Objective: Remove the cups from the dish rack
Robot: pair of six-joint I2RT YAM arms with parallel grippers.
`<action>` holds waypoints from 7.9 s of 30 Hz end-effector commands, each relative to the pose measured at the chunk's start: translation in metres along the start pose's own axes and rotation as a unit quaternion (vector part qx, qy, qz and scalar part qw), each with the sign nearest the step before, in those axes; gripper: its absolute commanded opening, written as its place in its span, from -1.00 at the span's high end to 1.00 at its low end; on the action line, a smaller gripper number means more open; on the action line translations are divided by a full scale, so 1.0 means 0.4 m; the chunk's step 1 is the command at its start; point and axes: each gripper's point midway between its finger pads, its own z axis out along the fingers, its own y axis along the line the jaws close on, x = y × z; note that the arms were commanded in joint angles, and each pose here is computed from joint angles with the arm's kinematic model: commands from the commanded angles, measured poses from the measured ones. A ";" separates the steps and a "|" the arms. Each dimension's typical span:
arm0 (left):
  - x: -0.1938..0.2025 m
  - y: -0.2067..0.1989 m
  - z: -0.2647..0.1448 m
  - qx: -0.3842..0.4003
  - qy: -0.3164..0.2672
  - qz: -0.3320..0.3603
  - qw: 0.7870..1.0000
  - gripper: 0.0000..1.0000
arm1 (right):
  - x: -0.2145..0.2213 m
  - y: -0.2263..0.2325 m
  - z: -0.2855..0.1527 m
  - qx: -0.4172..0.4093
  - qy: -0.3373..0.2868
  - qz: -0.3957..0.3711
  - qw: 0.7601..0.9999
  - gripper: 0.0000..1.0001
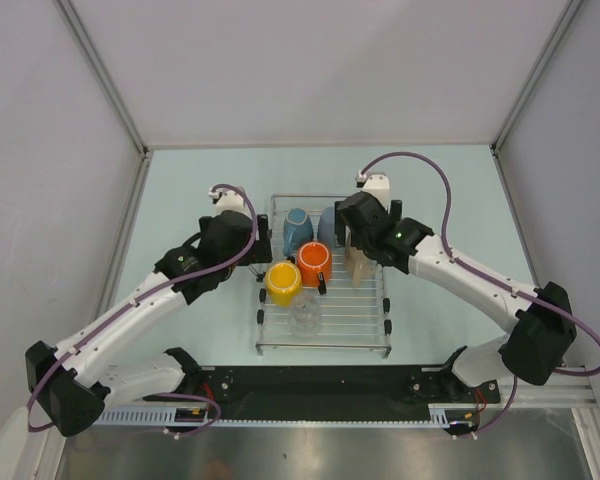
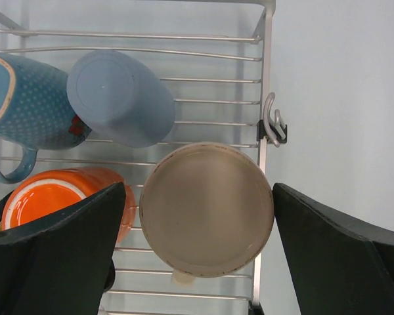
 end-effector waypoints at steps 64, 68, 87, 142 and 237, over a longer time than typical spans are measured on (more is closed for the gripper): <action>0.026 -0.022 0.018 0.011 0.018 -0.012 1.000 -1.00 | -0.178 -0.201 -0.127 0.087 -0.105 0.099 0.986 1.00; 0.027 -0.023 0.016 0.013 0.018 -0.013 1.000 -1.00 | -0.178 -0.318 -0.072 0.148 -0.092 0.170 0.970 1.00; 0.020 -0.007 -0.007 0.004 0.014 -0.030 0.999 -0.94 | -0.085 -0.647 0.065 0.317 -0.027 0.275 0.907 1.00; -0.194 -0.400 -0.286 0.527 -0.130 -0.156 0.826 -0.87 | -0.267 0.046 -0.467 -0.579 -0.162 0.304 0.739 1.00; -0.031 0.330 0.254 -0.192 0.190 -0.127 0.955 0.99 | -0.037 -0.289 -0.073 0.008 -0.021 0.246 0.969 -0.99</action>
